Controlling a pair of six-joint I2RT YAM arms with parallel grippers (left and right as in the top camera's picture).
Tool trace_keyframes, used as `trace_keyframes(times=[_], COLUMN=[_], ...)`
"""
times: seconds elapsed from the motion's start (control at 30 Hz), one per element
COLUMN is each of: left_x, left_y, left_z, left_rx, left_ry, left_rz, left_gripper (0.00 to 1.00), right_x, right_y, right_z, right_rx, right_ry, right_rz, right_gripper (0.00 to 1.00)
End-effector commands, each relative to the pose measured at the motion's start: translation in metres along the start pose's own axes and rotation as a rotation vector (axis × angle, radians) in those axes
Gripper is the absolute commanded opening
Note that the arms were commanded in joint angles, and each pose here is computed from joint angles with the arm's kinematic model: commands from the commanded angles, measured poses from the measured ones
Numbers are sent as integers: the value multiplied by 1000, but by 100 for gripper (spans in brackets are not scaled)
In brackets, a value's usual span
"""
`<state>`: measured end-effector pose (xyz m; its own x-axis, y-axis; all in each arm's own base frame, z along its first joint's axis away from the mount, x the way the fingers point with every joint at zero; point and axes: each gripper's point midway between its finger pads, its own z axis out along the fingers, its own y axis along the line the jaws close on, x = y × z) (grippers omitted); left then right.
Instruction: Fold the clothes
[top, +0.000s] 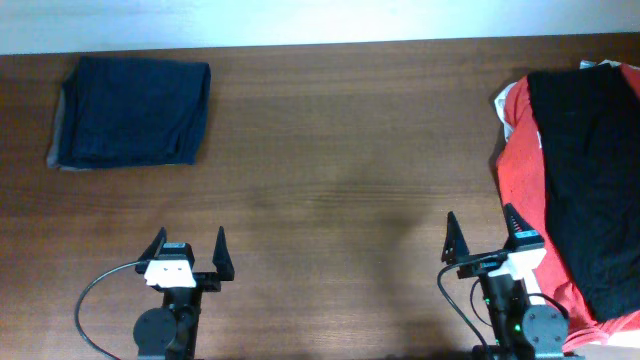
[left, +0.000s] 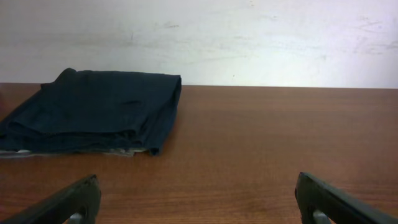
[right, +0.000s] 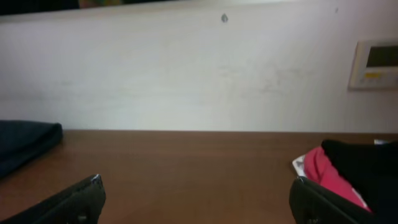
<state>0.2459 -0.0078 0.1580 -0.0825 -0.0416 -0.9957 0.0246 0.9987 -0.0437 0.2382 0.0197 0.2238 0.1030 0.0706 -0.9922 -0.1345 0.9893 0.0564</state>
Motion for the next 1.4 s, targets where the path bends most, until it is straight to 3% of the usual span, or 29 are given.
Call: trace_keyframes(times=[0.0,0.07,0.2,0.33,0.4,0.47,0.6,0.67,0.73,0.83,0.93,1.1,1.2,1.33,1.37], left_x=[2,2,2,2,2,2,2,2,2,2,2,2,2,2,2], left_y=[1,1,1,1,1,1,1,1,1,1,1,1,1,1,1], left_z=[0,0,0,0,0,0,0,0,0,0,0,0,0,0,0], left_rx=[-1,-1,-1,0,-1,-1,-1,0,-1,-1,0,-1,-1,-1,0], left_ry=[-2,-2,-2,-2,-2,-2,-2,-2,-2,-2,-2,-2,-2,-2,-2], left_rz=[16,16,16,16,16,16,16,16,16,16,16,16,16,16,16], left_gripper=[99,99,100,99,99,100,99,99,99,99,99,100,99,99,99], right_x=[-62,-88,-178,-232,-238,-221,-143,-106,-62,10,78,135,178,194,195], right_y=[8,7,10,3,-14,-31,-68,-98,-144,-196,-253,-300,-296,-294,-290], right_z=[-10,-10,15,53,84,121,182,205,215,234,252,255,258,257,260], right_rx=[-15,1,7,45,125,191,322,418,579,661,738,796,692,675,644], right_ry=[-92,-93,-7,109,194,300,485,564,652,746,747,731,782,807,805], right_rz=[-2,-2,11,24,28,30,13,-86,-123,-112,-90,-84,-27,-18,-10], right_gripper=[98,98,98,98,98,98,98,99,71,57,57,57,57,57,61])
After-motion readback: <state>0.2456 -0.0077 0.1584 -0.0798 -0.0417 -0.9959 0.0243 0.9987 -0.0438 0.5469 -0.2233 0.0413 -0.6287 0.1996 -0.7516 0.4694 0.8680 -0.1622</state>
